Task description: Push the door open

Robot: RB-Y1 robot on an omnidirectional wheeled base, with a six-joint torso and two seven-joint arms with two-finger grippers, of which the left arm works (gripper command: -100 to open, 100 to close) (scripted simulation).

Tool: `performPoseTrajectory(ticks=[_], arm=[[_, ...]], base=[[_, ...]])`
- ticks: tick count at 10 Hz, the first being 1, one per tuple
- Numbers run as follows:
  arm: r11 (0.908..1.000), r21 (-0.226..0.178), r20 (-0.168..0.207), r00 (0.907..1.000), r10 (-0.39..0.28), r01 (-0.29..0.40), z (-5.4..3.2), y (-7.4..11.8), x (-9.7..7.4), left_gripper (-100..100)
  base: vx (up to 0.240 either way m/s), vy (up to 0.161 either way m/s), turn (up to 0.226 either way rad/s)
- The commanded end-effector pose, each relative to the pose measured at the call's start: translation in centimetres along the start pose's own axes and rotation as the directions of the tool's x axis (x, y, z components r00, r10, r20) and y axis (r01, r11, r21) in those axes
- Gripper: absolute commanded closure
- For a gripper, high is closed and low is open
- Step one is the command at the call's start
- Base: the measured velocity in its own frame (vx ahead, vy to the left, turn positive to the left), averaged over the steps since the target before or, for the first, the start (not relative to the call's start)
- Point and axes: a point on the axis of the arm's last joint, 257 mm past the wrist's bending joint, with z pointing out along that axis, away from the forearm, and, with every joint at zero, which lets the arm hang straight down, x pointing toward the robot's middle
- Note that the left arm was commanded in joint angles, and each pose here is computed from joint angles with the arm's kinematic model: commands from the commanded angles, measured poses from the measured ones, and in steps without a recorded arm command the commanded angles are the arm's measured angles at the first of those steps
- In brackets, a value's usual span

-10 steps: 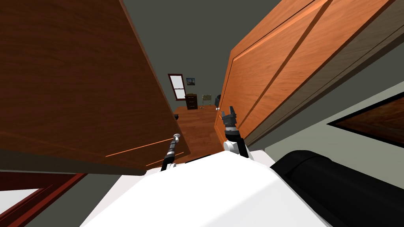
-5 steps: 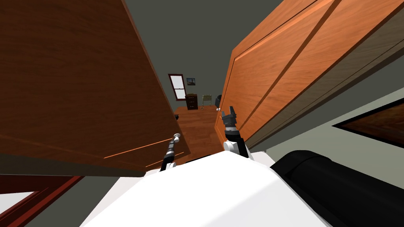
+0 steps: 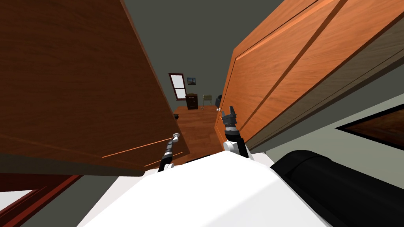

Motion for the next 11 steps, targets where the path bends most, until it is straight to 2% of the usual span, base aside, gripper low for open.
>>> performPoseTrajectory(ticks=[1,3,4,6,7,9,10,11], arm=[[0.9973,-0.002,-0.006,0.9972,0.074,-0.074,-0.43,0.5,-0.4,-100],[0.9859,-0.002,-0.009,0.9859,0.167,-0.167,-0.89,1.2,-1.4,-100],[0.9835,-0.002,-0.009,0.9835,0.181,-0.181,-0.89,1.2,-1.4,-100],[0.9591,-0.002,-0.013,0.9591,0.283,-0.283,-1.42,1.8,-2.5,-100],[0.955,-0.001,-0.013,0.9549,0.297,-0.297,-1.42,1.8,-2.5,-100],[0.9177,0.0,-0.018,0.9175,0.397,-0.397,-2.01,2.5,-3.8,-100],[0.9107,0.001,-0.018,0.9106,0.413,-0.413,-2.01,2.5,-3.8,-100],[0.8863,0.002,-0.021,0.8861,0.463,-0.463,-2.32,2.8,-4.4,-100]], base=[[-0.034,-0.078,0.033],[-0.038,-0.076,0.001],[-0.029,-0.076,0.003],[-0.031,-0.071,0.018],[-0.021,-0.054,0.012],[-0.023,-0.066,0.018],[-0.019,-0.06,0.013],[-0.032,-0.048,0.01]])
